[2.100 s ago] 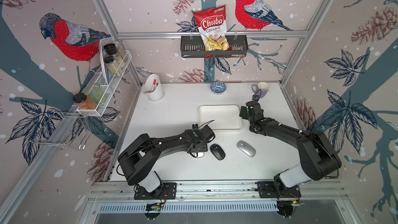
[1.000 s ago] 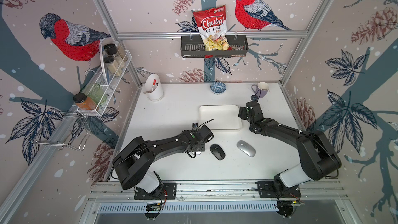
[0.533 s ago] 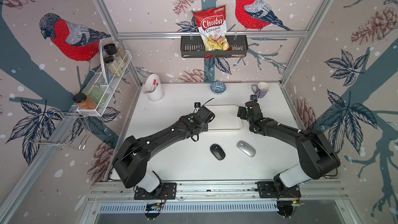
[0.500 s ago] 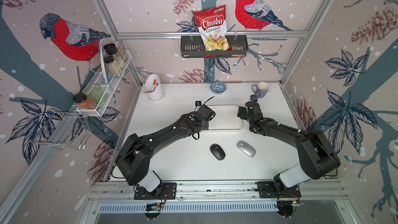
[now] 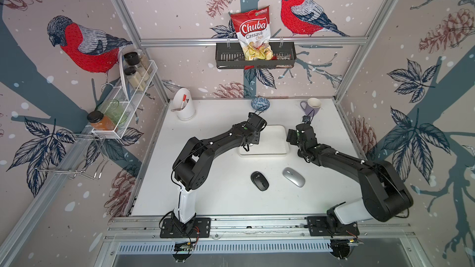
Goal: Put the mouse in the storage box
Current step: Place the mouse in the storage box.
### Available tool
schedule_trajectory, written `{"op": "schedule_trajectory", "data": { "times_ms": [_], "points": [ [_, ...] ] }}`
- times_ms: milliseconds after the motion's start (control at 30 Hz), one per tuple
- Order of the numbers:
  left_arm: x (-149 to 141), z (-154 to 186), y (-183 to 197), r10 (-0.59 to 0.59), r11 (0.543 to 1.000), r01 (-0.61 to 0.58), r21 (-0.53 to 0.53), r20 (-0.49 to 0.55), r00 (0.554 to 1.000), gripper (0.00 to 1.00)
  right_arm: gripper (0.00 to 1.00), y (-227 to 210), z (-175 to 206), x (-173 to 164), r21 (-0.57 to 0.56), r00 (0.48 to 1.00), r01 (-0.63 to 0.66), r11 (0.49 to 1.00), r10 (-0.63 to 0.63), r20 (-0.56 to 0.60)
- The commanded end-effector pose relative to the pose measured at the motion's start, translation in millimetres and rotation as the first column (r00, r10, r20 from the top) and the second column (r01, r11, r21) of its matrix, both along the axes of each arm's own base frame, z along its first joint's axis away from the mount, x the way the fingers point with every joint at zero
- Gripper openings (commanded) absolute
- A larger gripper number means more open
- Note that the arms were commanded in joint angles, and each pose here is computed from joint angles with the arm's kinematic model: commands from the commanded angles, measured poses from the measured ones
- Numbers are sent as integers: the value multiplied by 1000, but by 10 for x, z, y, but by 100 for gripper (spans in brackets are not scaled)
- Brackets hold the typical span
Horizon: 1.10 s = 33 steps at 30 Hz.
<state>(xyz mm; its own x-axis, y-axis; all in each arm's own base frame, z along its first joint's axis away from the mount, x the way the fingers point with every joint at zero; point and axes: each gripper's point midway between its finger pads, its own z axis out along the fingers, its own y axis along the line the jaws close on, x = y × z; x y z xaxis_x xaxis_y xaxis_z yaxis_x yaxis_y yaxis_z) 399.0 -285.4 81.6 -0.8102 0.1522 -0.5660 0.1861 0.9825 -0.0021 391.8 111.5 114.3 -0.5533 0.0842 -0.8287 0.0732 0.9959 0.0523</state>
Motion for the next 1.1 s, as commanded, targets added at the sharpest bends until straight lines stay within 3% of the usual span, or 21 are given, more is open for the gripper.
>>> {"op": "schedule_trajectory", "data": {
  "times_ms": [0,233,567,1067],
  "points": [
    [-50,-154,22,-6,1000,7,7,-32,999,61,88,-16,50,52,-4,1000,7,1000,-7,18],
    [-169,-414,101,25,999,-23,22,-90,996,61,88,-18,109,146,-8,1000,4,1000,-3,23],
    [-174,-362,312,95,993,-91,77,-45,994,64,88,-60,44,93,-1,1000,14,1000,-14,23],
    [-148,-287,339,119,990,-116,81,-22,993,70,88,-44,52,72,6,1000,4,1000,-4,24]
  ]
}}
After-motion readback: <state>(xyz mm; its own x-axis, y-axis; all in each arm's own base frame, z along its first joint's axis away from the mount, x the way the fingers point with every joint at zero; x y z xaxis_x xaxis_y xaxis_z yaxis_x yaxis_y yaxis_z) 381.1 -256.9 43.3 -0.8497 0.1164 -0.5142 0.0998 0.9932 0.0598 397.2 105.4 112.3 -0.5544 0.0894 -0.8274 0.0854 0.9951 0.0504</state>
